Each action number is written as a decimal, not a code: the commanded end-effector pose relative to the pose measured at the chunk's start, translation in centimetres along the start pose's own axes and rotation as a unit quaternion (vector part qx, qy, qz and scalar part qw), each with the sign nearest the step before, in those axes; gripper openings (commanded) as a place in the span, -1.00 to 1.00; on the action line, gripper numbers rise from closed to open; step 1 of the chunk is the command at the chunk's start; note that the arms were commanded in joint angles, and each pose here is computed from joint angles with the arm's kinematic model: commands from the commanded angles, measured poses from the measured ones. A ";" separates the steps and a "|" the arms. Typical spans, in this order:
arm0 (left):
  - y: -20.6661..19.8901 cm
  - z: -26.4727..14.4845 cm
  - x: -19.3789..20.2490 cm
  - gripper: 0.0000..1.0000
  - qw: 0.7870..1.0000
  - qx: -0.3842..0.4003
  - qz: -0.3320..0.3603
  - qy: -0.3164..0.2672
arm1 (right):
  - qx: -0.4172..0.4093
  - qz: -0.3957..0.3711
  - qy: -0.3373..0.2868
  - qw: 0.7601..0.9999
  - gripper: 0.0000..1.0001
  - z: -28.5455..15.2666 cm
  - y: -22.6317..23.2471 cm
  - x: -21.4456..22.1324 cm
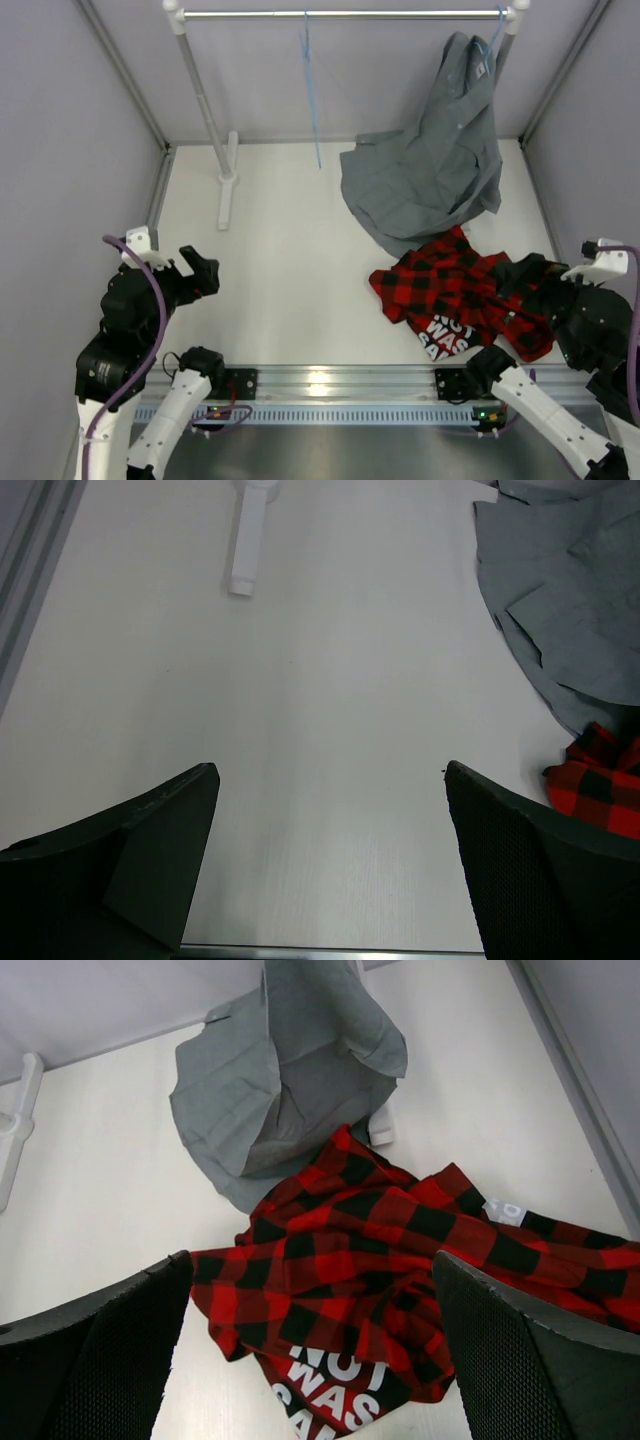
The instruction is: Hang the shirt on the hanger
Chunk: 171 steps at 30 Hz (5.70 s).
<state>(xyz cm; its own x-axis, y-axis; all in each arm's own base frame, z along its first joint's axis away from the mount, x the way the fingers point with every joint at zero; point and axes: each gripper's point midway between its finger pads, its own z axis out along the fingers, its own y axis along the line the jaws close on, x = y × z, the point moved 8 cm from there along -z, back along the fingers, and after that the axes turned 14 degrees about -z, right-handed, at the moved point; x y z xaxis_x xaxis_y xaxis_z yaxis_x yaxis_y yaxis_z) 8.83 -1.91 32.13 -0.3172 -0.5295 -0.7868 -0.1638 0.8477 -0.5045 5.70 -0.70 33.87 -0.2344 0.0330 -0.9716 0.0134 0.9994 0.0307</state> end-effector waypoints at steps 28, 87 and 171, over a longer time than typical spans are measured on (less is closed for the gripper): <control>-0.7 3.6 1.3 0.97 0.998 0.022 -0.055 -0.006 | 0.064 0.131 0.305 0.941 0.75 16.1 7.2 18.0; -7.5 7.6 20.2 0.36 0.964 -0.109 0.186 0.157 | -0.253 -0.045 0.148 0.955 0.99 7.3 14.6 7.2; -22.8 -13.2 -20.2 -1.00 0.812 0.558 0.021 -0.167 | -0.301 -0.091 -0.271 0.910 -1.00 -5.3 13.5 -29.4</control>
<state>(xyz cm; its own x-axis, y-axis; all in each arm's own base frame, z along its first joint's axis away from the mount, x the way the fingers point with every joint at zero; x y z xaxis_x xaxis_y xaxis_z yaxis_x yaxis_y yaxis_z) 7.53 -14.22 59.92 -0.1977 -0.5406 -0.8177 0.8042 0.3876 -0.4506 5.90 16.67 62.12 0.1655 0.1353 -0.9769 -0.6955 0.7183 -0.0184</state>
